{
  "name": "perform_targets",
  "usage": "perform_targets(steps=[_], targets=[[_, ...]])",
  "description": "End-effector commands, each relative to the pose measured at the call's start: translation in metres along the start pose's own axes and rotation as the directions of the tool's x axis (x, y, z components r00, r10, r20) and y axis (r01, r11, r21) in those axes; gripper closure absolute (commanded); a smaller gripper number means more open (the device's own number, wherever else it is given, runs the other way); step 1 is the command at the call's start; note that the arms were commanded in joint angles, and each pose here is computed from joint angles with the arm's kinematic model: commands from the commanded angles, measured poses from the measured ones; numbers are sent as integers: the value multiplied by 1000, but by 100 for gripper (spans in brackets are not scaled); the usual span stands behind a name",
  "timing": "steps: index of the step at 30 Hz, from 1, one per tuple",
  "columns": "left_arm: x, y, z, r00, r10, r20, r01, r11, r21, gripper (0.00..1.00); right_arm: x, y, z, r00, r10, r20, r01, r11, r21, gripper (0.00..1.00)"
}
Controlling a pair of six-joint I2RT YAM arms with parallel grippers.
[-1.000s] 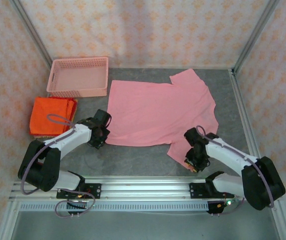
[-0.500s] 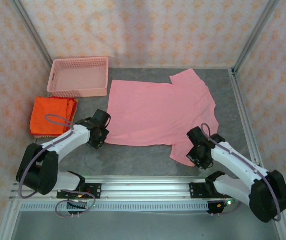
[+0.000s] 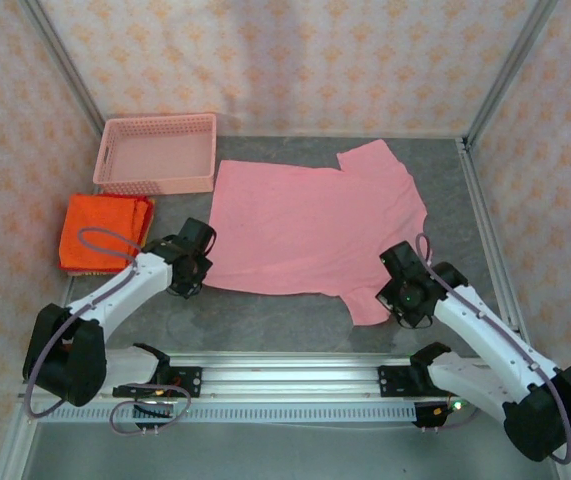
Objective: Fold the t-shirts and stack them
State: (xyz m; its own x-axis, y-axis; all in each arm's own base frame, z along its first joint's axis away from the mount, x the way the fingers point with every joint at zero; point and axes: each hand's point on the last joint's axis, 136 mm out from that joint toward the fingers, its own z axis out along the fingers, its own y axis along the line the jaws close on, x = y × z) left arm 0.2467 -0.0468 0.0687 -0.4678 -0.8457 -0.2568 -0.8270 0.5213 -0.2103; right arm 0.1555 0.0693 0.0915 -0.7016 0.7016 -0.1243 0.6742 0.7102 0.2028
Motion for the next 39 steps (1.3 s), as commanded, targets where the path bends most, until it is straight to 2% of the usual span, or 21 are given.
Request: perform_targets(steps=[1,7,15,21,31,39], targets=[[-16,0,-12,998,13,59,-12,1000,-18,100,-10,15,-12,998,29,48,-26,998,-63,100],[-18,-11,-14,998,27,55,-27,1000,-13,100,-19,46,-23,997,20,75,-6,983,-184,100],[-16,-2,-7,999,9,34,-8,1000,-30,100,-44,68,-47,980,-90,180,121,978,-171,100],[-9,2,3,1000,-15,-10,15,999,-38,100,-47,73,-66,974,-128,187,166,965,-202,100],[-15,-3,-11,1000,-27,4,27,1000,-14,100,-44,79,-81,976,-82,202,144,938,-315,100],[-21,-12,-3,990,-134,-47,136,990,43,100,-58,75,-78,961,-65,267,147,943,-300,100]])
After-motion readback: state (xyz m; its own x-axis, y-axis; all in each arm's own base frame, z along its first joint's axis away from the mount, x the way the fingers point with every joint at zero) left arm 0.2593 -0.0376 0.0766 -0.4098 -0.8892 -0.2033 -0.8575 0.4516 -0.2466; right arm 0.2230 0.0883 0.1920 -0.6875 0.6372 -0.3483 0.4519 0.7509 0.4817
